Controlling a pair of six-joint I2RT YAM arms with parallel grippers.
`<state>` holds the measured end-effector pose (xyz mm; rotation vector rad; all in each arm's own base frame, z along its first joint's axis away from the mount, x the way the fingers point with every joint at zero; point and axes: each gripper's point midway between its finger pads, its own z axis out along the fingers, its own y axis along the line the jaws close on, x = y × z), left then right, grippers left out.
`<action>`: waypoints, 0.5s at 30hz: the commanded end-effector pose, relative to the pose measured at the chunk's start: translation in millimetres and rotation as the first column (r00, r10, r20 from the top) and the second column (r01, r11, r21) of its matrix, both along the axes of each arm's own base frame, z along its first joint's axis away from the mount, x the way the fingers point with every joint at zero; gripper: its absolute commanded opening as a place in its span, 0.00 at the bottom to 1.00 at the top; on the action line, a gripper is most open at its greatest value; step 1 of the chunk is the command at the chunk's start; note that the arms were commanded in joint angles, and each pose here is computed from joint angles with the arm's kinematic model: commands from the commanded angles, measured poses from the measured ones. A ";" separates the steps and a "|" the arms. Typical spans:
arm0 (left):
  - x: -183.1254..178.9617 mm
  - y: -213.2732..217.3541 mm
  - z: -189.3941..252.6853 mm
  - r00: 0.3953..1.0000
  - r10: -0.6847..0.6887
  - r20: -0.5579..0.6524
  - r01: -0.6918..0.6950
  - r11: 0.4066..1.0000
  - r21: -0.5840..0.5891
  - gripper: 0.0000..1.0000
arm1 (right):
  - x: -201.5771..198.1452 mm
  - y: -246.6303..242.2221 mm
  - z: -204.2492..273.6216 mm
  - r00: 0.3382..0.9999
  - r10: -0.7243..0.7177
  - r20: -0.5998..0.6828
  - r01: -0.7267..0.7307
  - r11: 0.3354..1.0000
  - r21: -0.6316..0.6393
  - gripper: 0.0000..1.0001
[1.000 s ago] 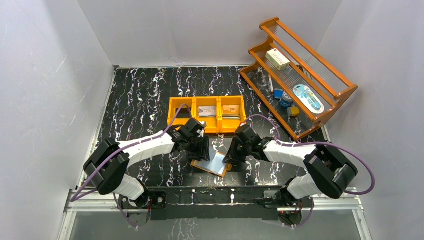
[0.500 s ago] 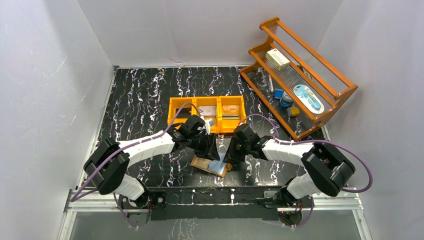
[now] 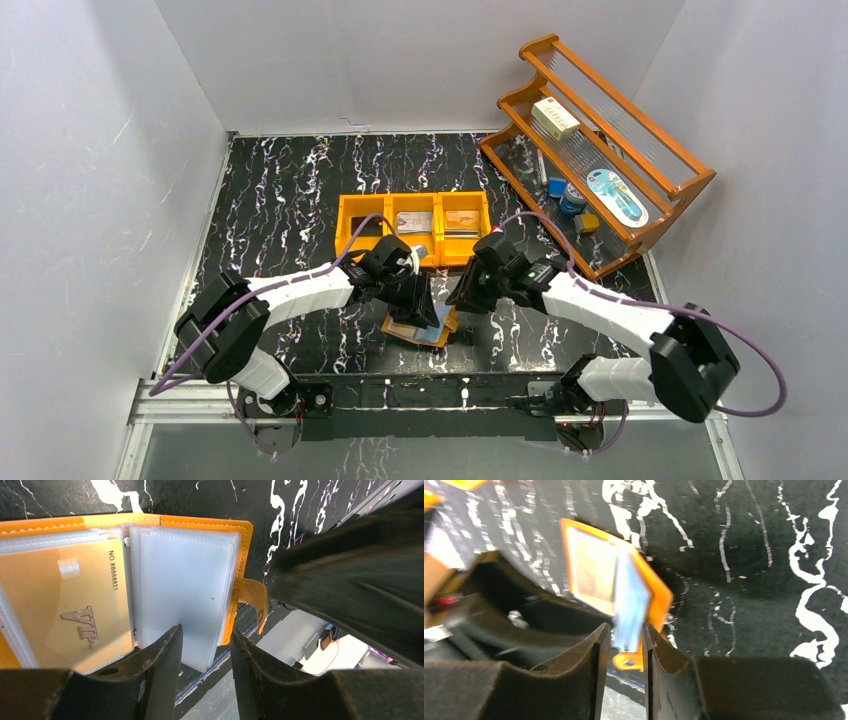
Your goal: Take the credit cards out of the card holder
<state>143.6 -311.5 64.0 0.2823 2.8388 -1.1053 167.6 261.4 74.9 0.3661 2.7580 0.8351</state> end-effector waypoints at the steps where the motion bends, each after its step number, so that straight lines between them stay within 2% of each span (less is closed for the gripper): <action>1: -7.5 -4.4 14.8 0.998 0.005 -0.060 -0.006 1.000 -0.031 0.39 | 7.5 -2.9 40.8 0.997 -0.067 0.046 0.065 0.997 0.040 0.39; 5: -6.1 -4.3 12.6 1.000 0.005 -0.010 -0.005 0.997 -0.073 0.38 | 12.4 18.3 61.6 0.992 -0.042 0.116 0.018 0.979 0.201 0.38; 10: -13.2 8.3 -9.1 0.996 -0.082 0.025 0.082 0.997 -0.012 0.31 | 12.4 23.9 43.5 0.994 -0.053 0.097 0.028 0.970 0.242 0.29; 15: -12.5 7.4 -13.6 0.992 -0.119 0.043 0.120 0.993 -0.013 0.30 | 12.8 43.2 30.8 0.997 0.007 0.083 -0.032 0.955 0.296 0.24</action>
